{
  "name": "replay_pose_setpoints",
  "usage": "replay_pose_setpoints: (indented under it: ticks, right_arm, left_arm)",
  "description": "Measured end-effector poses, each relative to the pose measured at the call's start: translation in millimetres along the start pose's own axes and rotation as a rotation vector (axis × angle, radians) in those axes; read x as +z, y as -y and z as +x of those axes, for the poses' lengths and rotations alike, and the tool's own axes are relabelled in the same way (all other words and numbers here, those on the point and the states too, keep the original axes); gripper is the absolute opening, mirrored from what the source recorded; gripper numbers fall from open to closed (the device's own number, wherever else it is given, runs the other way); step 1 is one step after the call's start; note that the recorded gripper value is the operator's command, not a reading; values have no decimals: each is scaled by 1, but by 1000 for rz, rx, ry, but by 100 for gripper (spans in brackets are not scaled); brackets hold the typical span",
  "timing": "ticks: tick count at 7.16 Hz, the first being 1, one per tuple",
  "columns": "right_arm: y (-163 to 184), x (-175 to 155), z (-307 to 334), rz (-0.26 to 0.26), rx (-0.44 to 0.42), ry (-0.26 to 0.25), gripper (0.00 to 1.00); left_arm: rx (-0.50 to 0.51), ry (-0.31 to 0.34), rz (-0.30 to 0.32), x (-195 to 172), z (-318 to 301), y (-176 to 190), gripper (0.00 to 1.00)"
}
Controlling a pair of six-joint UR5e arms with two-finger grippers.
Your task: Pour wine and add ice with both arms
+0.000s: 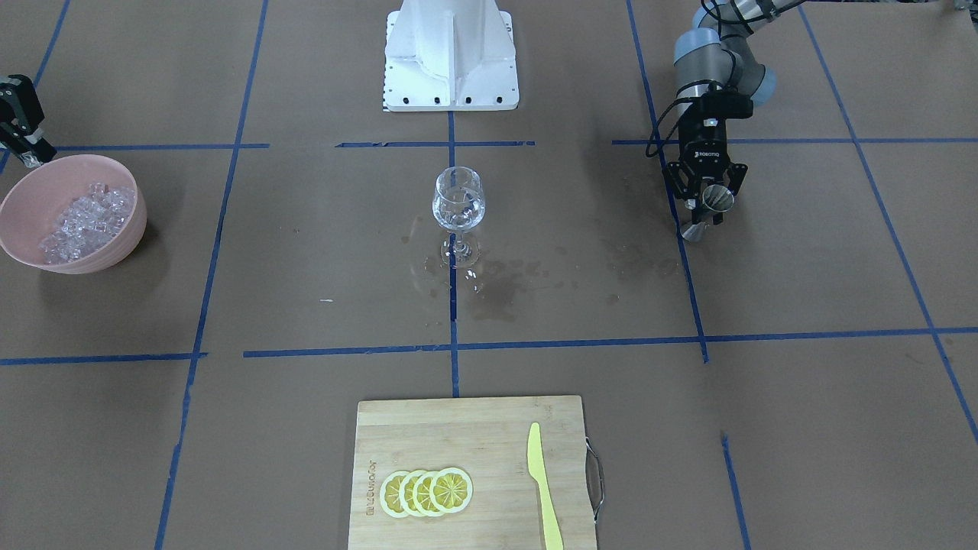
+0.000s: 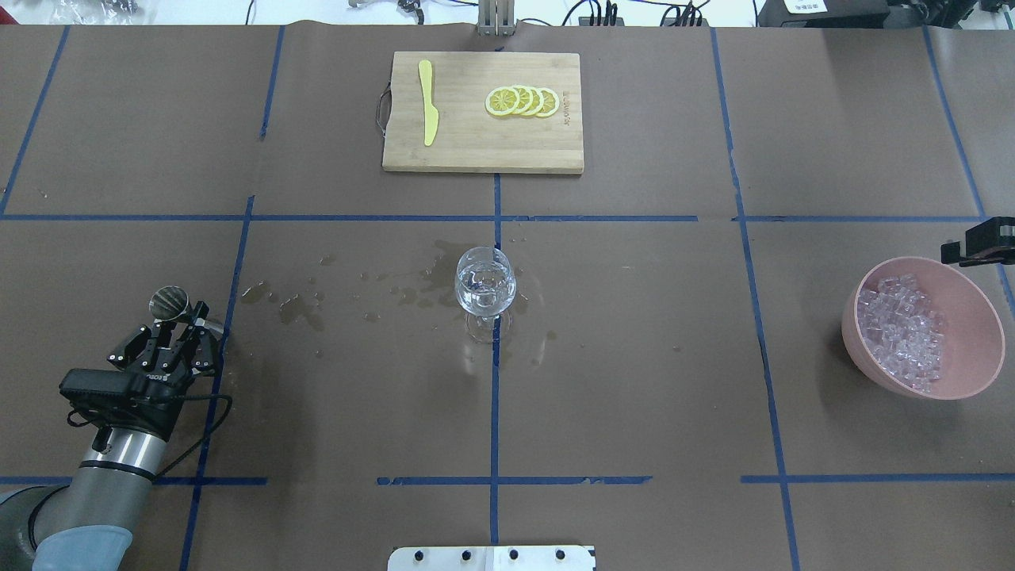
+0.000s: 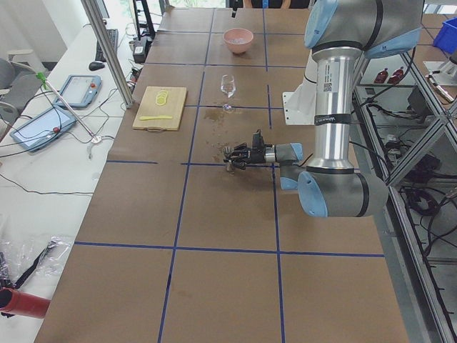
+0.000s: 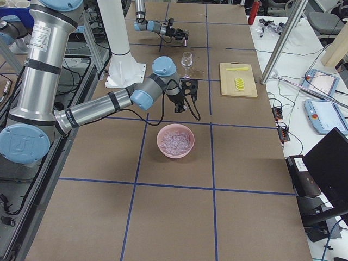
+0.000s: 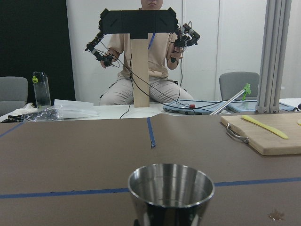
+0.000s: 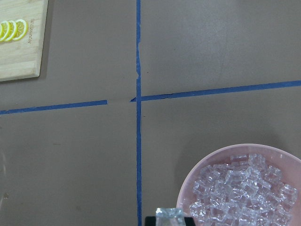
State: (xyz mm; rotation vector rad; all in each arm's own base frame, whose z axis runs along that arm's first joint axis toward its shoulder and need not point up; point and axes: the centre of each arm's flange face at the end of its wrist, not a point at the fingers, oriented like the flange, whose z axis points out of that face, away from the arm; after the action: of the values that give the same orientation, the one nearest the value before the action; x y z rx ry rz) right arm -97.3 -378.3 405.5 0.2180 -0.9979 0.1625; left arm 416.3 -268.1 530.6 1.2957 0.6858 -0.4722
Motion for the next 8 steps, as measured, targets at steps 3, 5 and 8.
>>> replay_pose_setpoints:
  ticks: [3,5,8]
  right_arm:
    - [-1,-3,-5,5,-8,8,0]
    - [-1,-4,-6,6,-10,9,0]
    - [-1,-5,-6,7,-11,10,0]
  left_arm:
    - [4,0,-4,0,-2,-1,48]
    - [7,0,-7,1,-3,-1,59]
    - [21,3,-9,0,-9,-2,100]
